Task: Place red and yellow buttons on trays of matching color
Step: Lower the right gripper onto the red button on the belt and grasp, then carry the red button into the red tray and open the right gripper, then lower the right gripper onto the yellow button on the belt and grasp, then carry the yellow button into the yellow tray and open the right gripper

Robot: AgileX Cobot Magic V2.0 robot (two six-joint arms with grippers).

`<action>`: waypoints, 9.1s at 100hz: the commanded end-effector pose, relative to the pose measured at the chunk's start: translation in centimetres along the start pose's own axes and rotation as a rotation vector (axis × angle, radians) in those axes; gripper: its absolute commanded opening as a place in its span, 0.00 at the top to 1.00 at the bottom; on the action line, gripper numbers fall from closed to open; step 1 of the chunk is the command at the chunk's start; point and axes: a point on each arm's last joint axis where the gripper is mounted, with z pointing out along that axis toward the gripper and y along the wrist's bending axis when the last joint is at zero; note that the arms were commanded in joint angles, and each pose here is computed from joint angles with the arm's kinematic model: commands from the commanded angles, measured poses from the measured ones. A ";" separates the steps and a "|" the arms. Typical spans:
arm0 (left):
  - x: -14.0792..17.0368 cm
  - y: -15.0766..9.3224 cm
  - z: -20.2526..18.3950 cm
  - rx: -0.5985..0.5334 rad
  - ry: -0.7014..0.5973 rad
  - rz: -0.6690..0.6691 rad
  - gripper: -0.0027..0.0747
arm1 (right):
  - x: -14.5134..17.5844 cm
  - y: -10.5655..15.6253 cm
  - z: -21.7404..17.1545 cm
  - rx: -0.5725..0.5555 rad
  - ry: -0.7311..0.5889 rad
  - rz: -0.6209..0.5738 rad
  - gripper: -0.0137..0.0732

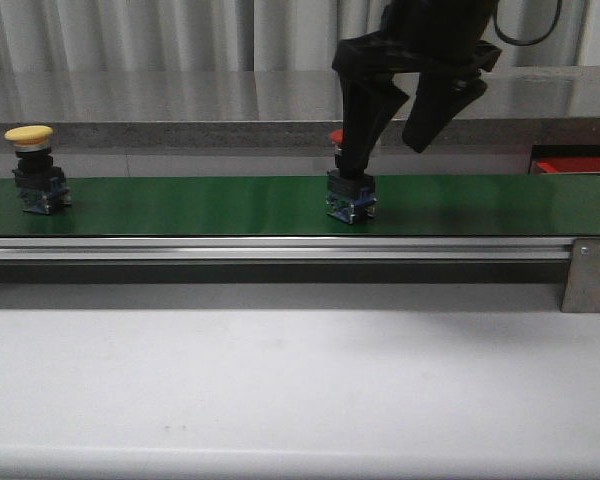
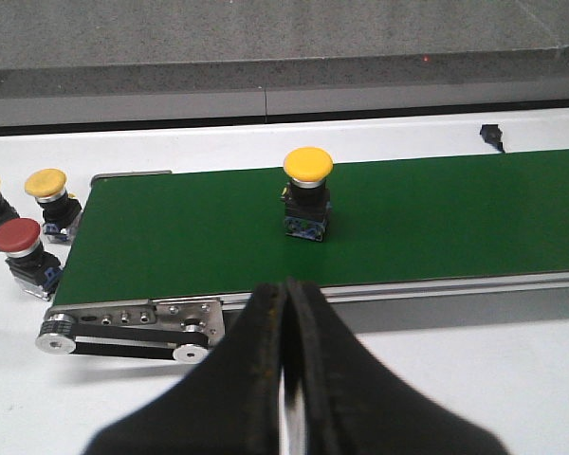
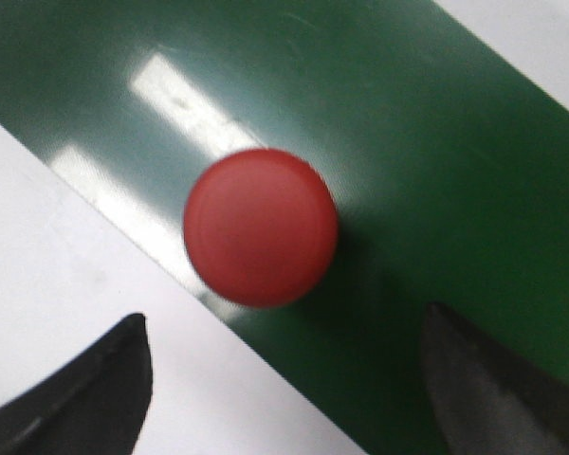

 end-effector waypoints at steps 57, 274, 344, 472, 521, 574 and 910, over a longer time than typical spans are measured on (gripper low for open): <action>-1.4 0.0 -0.3 -0.002 -0.096 -0.012 0.99 | -3.2 -0.4 -3.0 0.018 -0.073 -0.037 0.64; -1.4 0.0 -0.3 -0.002 -0.096 -0.012 0.99 | 11.5 -34.6 -5.6 0.457 -0.103 0.695 0.57; -1.4 0.0 -0.3 -0.002 -0.096 -0.012 0.99 | 11.1 -34.2 -7.5 0.482 -0.132 0.683 0.32; -1.4 0.0 -0.3 -0.002 -0.096 -0.012 0.99 | 5.0 -15.5 -19.3 0.262 -0.245 0.309 0.32; -1.4 0.0 -0.3 -0.002 -0.096 -0.012 0.99 | 1.6 -3.4 -11.0 0.084 -0.120 -0.048 0.23; -1.4 0.0 -0.3 -0.002 -0.096 -0.012 0.99 | -2.2 2.0 -4.0 0.029 -0.116 -0.226 0.17; -1.4 0.0 -0.3 -0.002 -0.096 -0.012 0.99 | 5.5 -15.0 -23.4 0.330 -0.211 0.378 0.53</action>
